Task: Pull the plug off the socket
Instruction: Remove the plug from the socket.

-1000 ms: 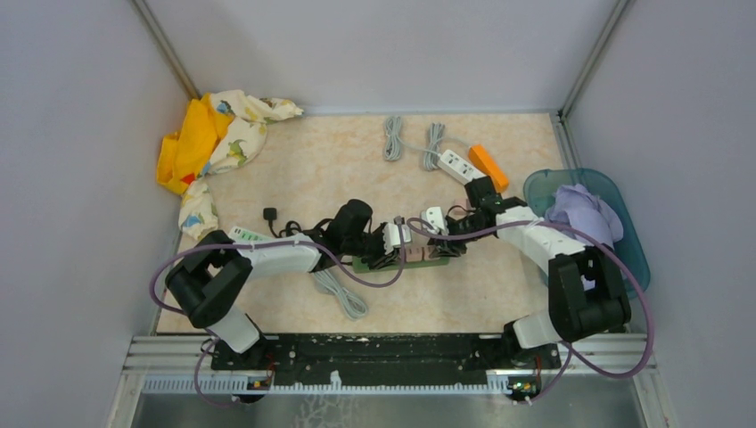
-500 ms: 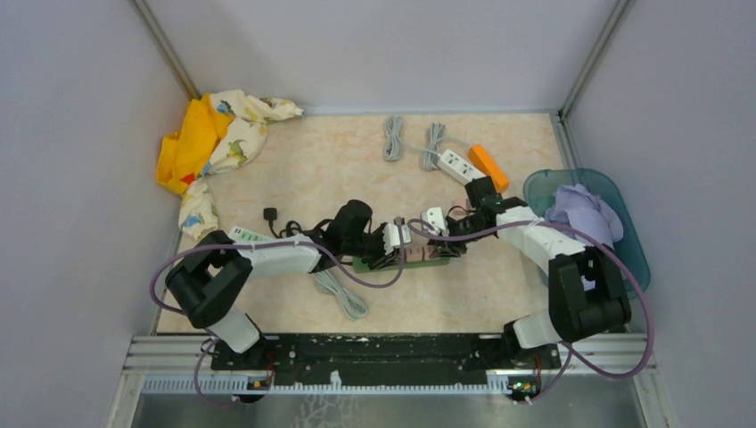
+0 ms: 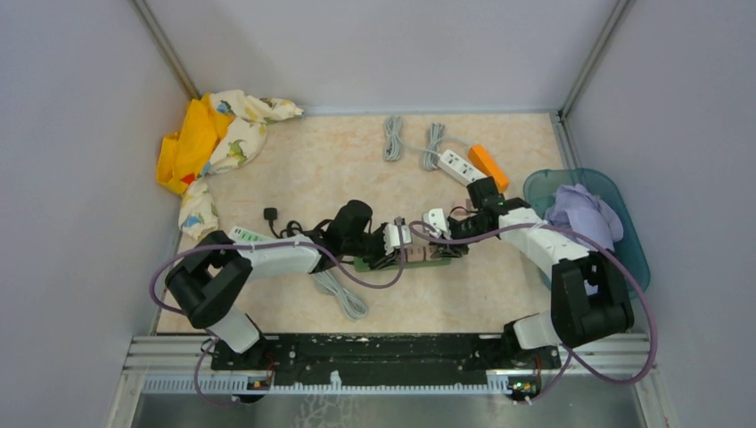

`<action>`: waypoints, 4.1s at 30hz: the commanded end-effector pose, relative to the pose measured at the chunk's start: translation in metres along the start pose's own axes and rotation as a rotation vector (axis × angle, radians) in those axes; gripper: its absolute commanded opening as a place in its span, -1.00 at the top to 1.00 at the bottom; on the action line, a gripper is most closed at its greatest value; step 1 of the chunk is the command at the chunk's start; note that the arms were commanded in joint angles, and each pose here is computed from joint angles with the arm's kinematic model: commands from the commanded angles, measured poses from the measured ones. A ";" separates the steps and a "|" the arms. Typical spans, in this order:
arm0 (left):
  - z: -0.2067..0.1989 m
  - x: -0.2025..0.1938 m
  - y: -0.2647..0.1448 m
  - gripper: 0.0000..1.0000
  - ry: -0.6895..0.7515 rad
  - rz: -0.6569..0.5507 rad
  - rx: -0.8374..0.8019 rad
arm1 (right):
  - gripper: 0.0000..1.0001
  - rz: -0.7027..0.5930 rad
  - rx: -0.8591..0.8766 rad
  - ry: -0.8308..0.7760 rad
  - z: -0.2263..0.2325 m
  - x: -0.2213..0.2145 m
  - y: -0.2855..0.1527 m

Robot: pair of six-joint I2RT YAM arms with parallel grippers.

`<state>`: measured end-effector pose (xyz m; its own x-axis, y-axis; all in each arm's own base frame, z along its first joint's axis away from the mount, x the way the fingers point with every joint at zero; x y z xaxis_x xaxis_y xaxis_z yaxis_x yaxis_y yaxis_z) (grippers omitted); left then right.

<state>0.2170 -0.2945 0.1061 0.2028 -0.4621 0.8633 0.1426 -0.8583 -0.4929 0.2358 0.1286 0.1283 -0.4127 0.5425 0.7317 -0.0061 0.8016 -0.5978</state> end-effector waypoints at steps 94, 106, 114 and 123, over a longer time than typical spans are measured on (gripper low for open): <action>-0.006 -0.014 -0.007 0.99 -0.020 0.033 -0.008 | 1.00 -0.241 -0.109 -0.041 -0.024 0.044 -0.050; -0.006 -0.014 -0.006 0.99 -0.022 0.036 -0.010 | 1.00 -0.267 -0.233 0.094 -0.043 0.039 -0.070; -0.006 -0.014 -0.006 0.99 -0.021 0.034 -0.009 | 1.00 -0.188 -0.521 0.293 -0.068 0.015 -0.089; -0.007 -0.014 -0.008 0.99 -0.017 0.024 -0.005 | 0.97 0.004 -0.944 0.589 -0.088 -0.036 -0.101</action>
<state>0.2128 -0.2903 0.1027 0.1982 -0.4659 0.8624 0.1410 -0.8571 -0.4955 0.3002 0.0692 0.1760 0.0292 0.4339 0.9005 0.5691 0.7334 -0.3718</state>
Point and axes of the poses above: each gripper's point midway between its finger pads, its own y axis out along the fingers, its own z axis along the line the jaws close on, x = y × z, the point moved 7 cm from there along -y, back along the fingers, and after that the axes turned 14 degrees about -y, right-handed, at the moved point
